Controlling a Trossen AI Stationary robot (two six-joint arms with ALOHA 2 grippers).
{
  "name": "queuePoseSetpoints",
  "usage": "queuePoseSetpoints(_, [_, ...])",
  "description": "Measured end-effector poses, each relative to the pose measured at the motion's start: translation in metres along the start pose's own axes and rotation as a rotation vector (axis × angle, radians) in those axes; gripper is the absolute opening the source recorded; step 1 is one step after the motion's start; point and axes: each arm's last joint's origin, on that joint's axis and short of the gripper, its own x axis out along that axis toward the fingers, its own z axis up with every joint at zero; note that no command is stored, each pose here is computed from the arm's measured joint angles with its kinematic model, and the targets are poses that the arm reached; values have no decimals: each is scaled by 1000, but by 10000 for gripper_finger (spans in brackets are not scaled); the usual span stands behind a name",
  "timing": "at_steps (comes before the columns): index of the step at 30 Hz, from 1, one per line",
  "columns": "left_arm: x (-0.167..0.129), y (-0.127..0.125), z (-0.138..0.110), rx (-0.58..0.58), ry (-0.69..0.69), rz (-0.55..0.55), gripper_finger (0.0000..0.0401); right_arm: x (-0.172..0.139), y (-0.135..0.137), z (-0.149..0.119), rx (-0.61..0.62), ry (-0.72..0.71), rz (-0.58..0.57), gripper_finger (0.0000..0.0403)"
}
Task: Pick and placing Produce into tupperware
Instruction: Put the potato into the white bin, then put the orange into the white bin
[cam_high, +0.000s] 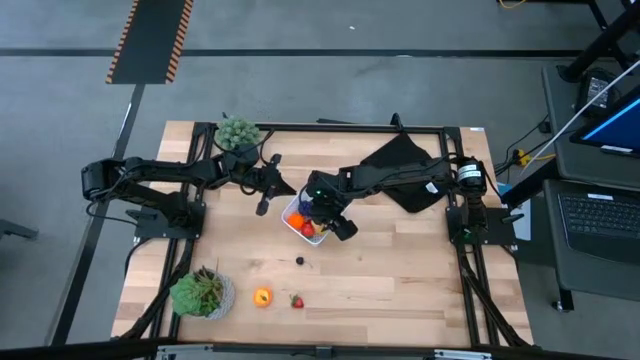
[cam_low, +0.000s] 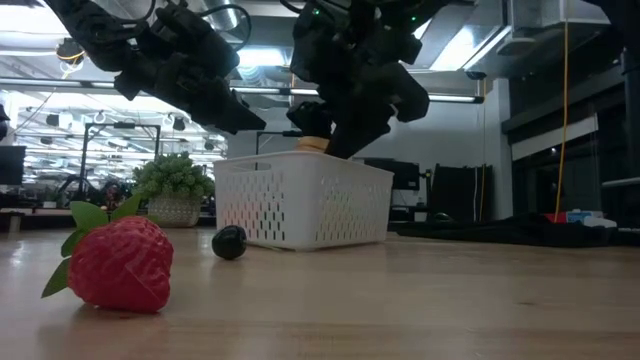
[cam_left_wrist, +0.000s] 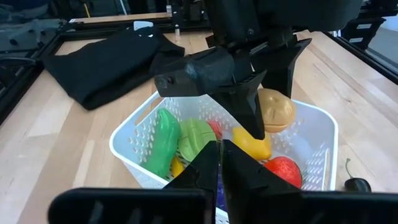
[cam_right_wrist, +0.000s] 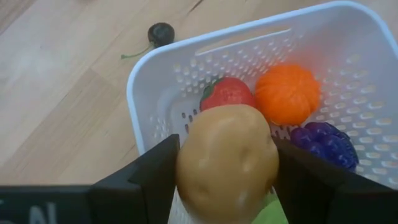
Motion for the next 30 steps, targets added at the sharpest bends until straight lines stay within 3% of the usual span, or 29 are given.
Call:
queuePoseSetpoints(7, [0,0,0,0,1,0,2,0,0,0,-2,-5,-3,233])
queuePoseSetpoints(24, [0,0,0,0,1,0,49,0,-1,1,-5,-13,-9,236])
queuePoseSetpoints(30, [0,0,0,0,1,0,63,0,-1,2,-8,-20,-14,267])
